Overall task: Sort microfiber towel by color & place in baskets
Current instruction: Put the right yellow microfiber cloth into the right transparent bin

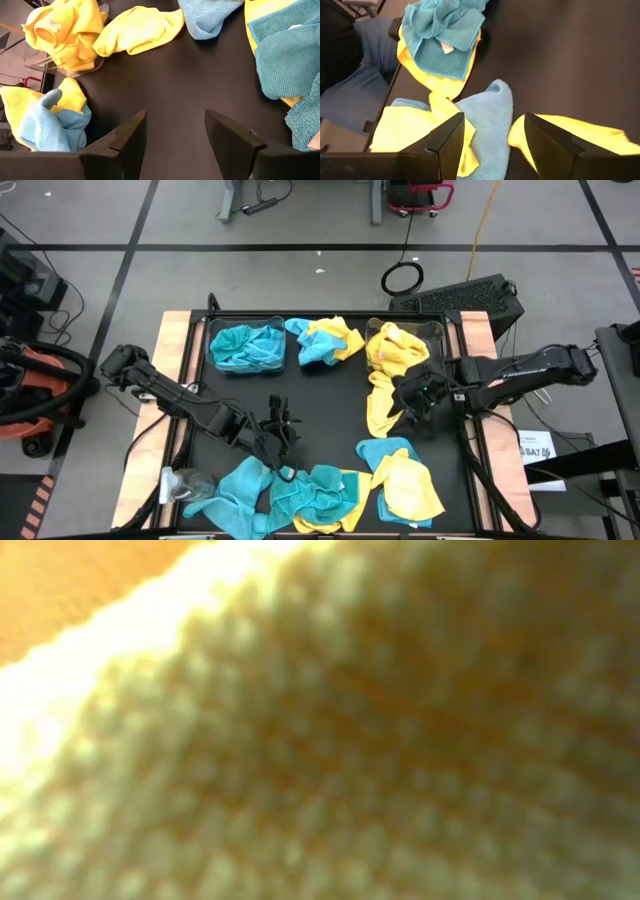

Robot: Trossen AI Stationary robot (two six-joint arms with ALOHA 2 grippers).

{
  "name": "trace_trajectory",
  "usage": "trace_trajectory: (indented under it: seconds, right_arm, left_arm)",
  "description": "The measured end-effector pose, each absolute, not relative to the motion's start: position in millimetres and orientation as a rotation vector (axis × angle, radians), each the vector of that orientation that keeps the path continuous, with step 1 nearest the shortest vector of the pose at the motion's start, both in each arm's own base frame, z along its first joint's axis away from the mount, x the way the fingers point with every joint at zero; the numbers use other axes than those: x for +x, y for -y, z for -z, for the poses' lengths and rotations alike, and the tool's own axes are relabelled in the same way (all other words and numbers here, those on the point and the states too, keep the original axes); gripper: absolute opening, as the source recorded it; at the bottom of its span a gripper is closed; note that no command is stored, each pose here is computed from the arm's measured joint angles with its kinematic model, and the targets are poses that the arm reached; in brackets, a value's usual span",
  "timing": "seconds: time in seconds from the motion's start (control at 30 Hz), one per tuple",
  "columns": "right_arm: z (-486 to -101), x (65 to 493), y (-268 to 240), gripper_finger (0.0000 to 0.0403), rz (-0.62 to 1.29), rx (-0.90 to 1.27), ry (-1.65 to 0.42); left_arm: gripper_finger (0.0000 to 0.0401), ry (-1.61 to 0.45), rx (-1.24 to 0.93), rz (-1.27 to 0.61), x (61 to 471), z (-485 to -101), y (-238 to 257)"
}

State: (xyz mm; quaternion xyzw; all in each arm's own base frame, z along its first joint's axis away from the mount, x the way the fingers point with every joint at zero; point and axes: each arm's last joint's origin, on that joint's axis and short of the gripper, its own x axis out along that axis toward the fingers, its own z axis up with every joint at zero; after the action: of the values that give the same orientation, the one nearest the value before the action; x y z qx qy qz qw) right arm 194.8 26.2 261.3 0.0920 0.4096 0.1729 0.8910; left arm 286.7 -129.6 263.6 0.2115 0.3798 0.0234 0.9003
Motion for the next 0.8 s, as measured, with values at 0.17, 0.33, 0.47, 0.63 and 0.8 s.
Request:
trace_trajectory:
  seconds: [0.17, 0.33, 0.47, 0.63, 0.8]
  right_arm:
    - [-260.1, 192.2, -31.8, 0.0199, -0.33, 0.185, -0.878]
    - [-257.4, 188.8, -35.3, 0.0199, -0.257, 0.154, -0.916]
    - [-254.3, 185.5, -36.6, 0.0199, -0.177, 0.116, -0.956]
    - [-253.3, 183.8, -40.4, 0.0199, -0.121, 0.059, -0.959]
    - [-253.2, 182.9, -45.1, 0.0199, -0.098, 0.015, -0.951]
  left_arm:
    - [0.0206, -0.784, 0.443, -0.053, 287.1, -263.3, 129.6]
    - [0.0206, -0.756, 0.462, -0.064, 288.9, -265.2, 130.0]
    - [0.0204, -0.766, 0.528, -0.104, 289.3, -265.1, 125.2]
    - [0.019, -0.772, 0.522, -0.155, 292.0, -269.5, 109.6]
    - [0.0173, -0.791, 0.517, -0.145, 294.9, -272.0, 94.7]
